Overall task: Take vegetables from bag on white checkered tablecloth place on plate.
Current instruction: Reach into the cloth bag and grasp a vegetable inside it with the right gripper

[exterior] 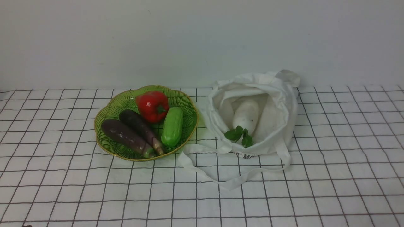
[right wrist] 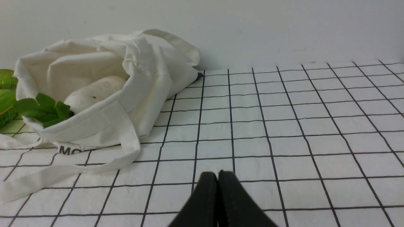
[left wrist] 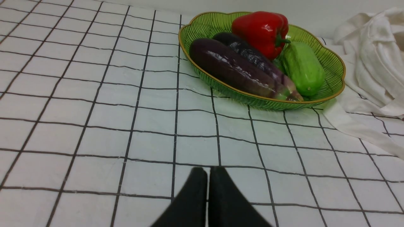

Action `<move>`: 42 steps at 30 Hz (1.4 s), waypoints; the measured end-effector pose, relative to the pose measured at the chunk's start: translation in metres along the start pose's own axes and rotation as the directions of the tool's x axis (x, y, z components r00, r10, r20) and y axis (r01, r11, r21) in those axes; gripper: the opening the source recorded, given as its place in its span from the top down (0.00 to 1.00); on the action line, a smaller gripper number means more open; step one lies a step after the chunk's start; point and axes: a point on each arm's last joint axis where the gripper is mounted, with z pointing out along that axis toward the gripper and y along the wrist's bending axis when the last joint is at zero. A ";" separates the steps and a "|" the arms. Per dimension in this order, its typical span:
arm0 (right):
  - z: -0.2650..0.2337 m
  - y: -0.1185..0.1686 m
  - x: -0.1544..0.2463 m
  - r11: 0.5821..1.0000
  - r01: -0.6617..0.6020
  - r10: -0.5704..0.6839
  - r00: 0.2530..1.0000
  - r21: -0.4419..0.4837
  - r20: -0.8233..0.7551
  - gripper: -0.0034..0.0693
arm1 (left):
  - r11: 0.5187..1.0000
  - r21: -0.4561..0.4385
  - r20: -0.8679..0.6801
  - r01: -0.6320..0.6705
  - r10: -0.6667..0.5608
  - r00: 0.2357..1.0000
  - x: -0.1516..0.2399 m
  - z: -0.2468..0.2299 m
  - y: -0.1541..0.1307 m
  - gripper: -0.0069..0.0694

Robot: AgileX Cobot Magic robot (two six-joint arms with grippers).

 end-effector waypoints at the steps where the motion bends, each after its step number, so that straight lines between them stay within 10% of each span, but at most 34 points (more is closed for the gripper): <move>1: 0.000 0.000 0.000 1.000 0.000 0.000 1.000 0.000 0.000 0.97 | 1.000 0.000 0.000 0.000 0.000 1.000 0.000 0.000 0.000 0.92; 8: 0.000 0.004 0.000 0.962 -0.271 0.270 0.963 -0.042 -0.011 0.97 | 1.000 0.000 0.000 0.000 0.000 1.000 0.000 0.000 0.000 0.92; 13: -0.001 0.013 -0.002 0.614 -0.782 0.776 0.623 -0.110 -0.096 0.97 | 1.000 0.000 0.000 0.000 0.000 1.000 0.000 0.000 0.000 0.92; 15: -0.001 0.014 -0.004 0.538 -0.834 0.829 0.549 -0.121 -0.106 0.97 | 1.000 0.000 0.000 0.000 0.000 1.000 0.000 0.000 0.000 0.92; 24: -0.001 0.013 -0.006 0.496 -0.858 0.856 0.509 -0.137 -0.087 0.97 | 1.000 0.000 0.000 0.000 0.000 1.000 0.000 0.000 0.000 0.92; 28: -0.006 0.014 -0.021 0.570 -0.802 0.808 0.587 -0.179 -0.054 0.97 | 1.000 0.000 0.000 0.000 0.000 1.000 0.000 0.000 0.000 0.92; 32: -0.032 0.016 -0.097 0.806 -0.523 0.574 0.805 -0.278 0.149 0.97 | 1.000 0.000 0.000 0.000 0.000 1.000 0.000 0.000 0.000 0.92; 37: -0.011 0.022 -0.148 0.949 -0.271 0.268 0.962 -0.160 -0.044 0.97 | 1.000 0.000 0.000 0.000 0.000 1.000 0.000 0.000 0.000 0.92; 42: 0.064 0.023 -0.126 0.978 -0.203 0.132 0.788 -0.052 -0.602 0.97 | 1.000 0.000 0.000 0.000 0.000 1.000 0.000 0.000 0.000 0.92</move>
